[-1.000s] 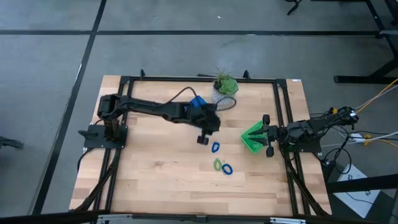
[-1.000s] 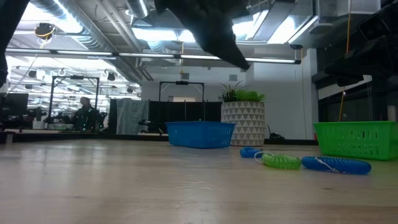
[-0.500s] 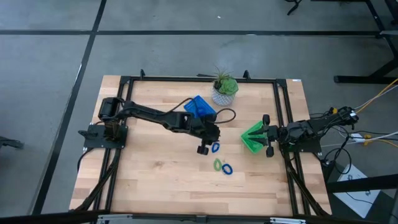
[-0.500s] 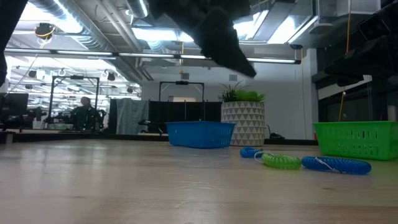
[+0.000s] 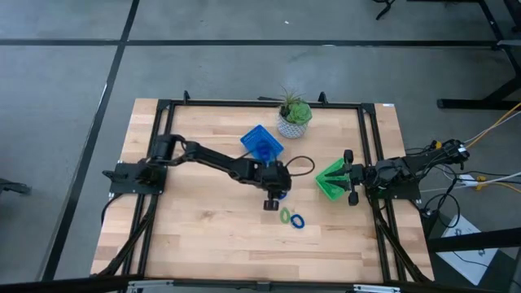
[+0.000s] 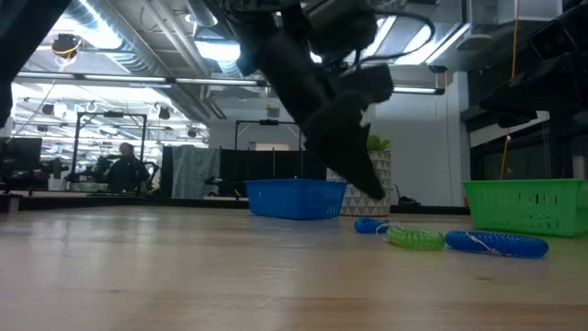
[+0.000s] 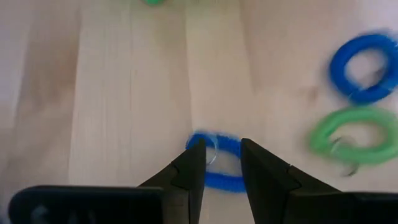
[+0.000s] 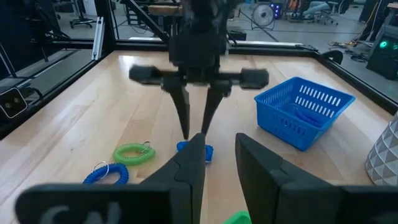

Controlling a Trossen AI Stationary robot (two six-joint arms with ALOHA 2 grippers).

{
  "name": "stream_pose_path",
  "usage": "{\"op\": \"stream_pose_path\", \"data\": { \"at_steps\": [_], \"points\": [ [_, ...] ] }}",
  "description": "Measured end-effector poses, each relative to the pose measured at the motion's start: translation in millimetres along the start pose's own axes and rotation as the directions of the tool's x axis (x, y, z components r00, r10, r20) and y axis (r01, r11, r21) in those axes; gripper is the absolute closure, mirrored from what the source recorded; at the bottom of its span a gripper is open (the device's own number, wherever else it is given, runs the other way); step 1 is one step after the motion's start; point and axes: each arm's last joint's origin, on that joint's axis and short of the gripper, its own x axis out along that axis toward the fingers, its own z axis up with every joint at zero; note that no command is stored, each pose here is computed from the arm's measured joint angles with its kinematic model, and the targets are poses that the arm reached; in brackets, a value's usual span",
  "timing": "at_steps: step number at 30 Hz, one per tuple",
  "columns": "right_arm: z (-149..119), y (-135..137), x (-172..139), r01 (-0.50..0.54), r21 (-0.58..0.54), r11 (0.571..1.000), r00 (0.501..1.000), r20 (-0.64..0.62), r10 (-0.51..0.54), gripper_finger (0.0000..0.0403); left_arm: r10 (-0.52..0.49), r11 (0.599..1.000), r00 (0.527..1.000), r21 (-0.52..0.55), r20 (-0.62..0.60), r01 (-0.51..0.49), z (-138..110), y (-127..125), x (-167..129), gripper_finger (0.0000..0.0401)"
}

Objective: Sort items
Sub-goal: Put the blue spring keychain into the blue bin

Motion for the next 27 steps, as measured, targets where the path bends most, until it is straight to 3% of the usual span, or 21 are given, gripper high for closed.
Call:
{"op": "stream_pose_path", "data": {
  "at_steps": [7, 13, 22, 27],
  "points": [
    [0, 0, 0, 0.007, 0.000, 1.000, 1.000, 0.000, -0.007, 0.0313, 0.019, 1.000, 0.997, -0.022, -0.072, -0.020, -13, 0, 17, 0.0302],
    [0, 0, 0, 0.008, 0.000, 1.000, 1.000, 0.000, -0.008, 0.0313, 0.136, 0.990, 0.987, -0.012, -0.090, -0.137, -18, 1, 25, 0.0306],
    [0, 0, 0, 0.010, 0.000, 1.000, 1.000, 0.000, -0.010, 0.0313, 0.134, 0.991, 0.987, -0.012, -0.089, -0.136, -18, 2, 26, 0.0309],
    [0, 0, 0, 0.010, 0.000, 1.000, 1.000, -0.001, -0.010, 0.0313, 0.129, 0.991, 0.988, 0.041, -0.089, -0.126, -19, 2, 26, 0.0338]
  ]
}}
